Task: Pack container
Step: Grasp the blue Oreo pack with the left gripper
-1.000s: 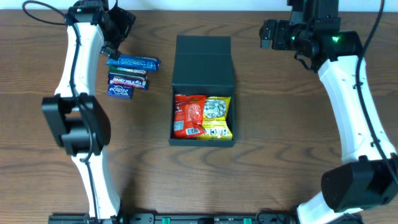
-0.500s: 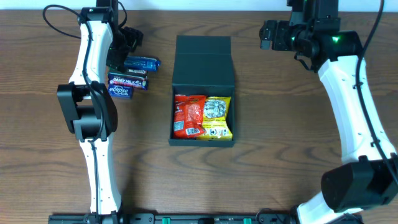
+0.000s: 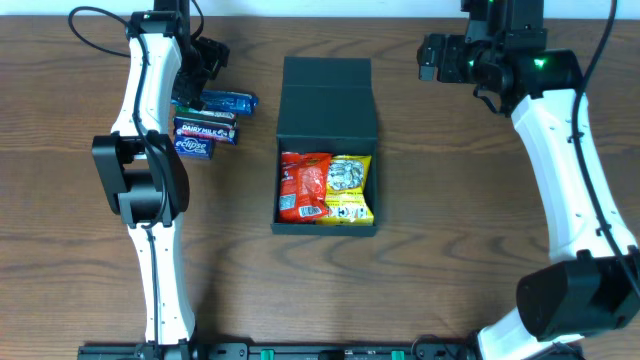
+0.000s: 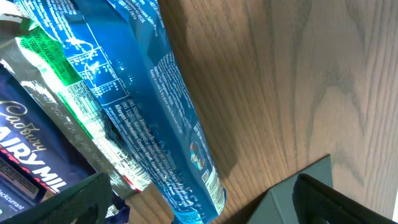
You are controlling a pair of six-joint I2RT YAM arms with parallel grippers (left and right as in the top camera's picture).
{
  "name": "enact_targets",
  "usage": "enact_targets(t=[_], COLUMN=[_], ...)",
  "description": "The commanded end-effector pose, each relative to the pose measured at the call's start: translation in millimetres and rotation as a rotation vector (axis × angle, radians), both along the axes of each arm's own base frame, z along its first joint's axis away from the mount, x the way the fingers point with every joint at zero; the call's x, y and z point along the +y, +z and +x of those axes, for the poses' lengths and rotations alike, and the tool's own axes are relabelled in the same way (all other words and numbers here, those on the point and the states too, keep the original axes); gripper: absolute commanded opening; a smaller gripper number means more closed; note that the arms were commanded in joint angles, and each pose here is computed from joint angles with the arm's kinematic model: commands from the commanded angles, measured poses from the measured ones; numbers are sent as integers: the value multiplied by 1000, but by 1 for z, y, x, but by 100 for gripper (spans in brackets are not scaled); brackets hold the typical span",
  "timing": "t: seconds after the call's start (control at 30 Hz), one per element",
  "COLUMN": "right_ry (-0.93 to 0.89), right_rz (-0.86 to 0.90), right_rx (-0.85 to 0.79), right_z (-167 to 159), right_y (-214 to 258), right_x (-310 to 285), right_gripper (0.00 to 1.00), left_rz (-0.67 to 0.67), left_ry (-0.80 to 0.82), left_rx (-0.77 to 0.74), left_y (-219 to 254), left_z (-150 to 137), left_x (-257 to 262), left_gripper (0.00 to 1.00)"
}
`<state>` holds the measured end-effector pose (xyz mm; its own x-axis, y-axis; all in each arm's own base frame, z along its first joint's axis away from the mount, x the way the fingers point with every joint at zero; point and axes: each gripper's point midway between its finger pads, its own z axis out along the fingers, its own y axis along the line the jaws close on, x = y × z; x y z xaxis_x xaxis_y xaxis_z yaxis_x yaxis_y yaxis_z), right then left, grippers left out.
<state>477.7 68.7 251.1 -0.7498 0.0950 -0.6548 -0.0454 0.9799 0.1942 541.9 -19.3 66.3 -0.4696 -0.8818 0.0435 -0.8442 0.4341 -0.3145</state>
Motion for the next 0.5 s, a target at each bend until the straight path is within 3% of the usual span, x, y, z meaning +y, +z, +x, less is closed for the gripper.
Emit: enact_targets(t=[0.0,0.33,0.47], right_ry=[-10,-10,-10], right_rz=[14,13,13], right_rx=[-9,-8,-6], right_z=[0,0,0], right_y=[5,5,5], right_x=[-2,-2,-2], right_gripper=[99,99,99], left_rz=[15,3,13], left_ry=[6,5,3], left_rx=[36,83,68], left_y=[-14,-37,-37], left_z=[-3,-7,-3], left_x=[2,1,3], left_gripper=[93,89,81])
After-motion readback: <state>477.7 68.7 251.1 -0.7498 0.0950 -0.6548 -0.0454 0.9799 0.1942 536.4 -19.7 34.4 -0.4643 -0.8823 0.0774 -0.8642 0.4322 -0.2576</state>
